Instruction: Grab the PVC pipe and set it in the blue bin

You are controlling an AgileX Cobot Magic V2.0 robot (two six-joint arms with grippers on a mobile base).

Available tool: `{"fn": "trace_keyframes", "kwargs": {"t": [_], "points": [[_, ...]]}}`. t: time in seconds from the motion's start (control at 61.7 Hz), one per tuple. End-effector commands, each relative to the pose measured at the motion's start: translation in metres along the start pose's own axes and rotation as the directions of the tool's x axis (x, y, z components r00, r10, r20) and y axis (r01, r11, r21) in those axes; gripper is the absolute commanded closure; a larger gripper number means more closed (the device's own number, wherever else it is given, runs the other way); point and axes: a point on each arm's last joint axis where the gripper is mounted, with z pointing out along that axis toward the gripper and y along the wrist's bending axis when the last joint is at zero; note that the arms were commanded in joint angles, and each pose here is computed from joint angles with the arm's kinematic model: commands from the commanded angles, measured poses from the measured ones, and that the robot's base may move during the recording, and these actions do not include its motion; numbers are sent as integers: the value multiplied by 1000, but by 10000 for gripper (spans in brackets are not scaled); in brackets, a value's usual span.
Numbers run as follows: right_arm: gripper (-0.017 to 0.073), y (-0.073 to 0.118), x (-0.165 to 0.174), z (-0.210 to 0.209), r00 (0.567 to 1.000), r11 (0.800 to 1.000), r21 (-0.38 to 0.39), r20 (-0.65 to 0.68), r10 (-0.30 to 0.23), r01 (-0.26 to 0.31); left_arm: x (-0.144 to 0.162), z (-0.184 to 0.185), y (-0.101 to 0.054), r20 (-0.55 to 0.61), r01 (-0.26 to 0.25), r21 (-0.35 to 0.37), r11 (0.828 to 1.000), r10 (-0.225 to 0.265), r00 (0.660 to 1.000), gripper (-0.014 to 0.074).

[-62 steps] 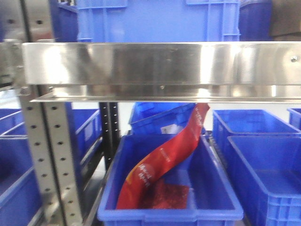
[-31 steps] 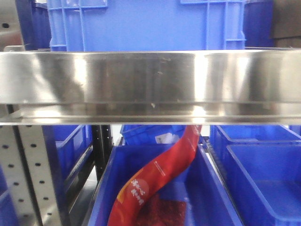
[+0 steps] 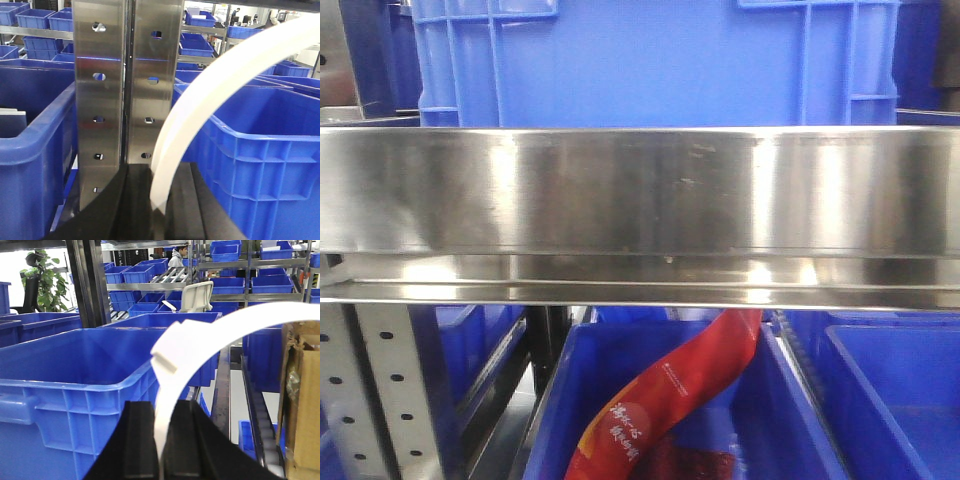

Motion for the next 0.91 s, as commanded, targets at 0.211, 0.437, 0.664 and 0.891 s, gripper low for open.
{"fn": "trace_keyframes", "kwargs": {"t": [0.211, 0.437, 0.664, 0.891], "points": [[727, 0, -2, -1, 1000, 1000, -5, 28, -12, 12, -3, -1, 0, 33, 12, 5, 1000, -12, 999, 704], [727, 0, -2, -1, 1000, 1000, -5, 28, -12, 12, -3, -1, 0, 33, 12, 5, 1000, -12, 999, 704], [727, 0, -2, -1, 1000, 1000, -5, 28, -12, 12, -3, -1, 0, 33, 12, 5, 1000, -12, 999, 704], [727, 1, -5, -1, 999, 1000, -12, 52, -12, 13, -19, -3, 1, 212, -56, -19, 998, 59, 976, 704]]}}
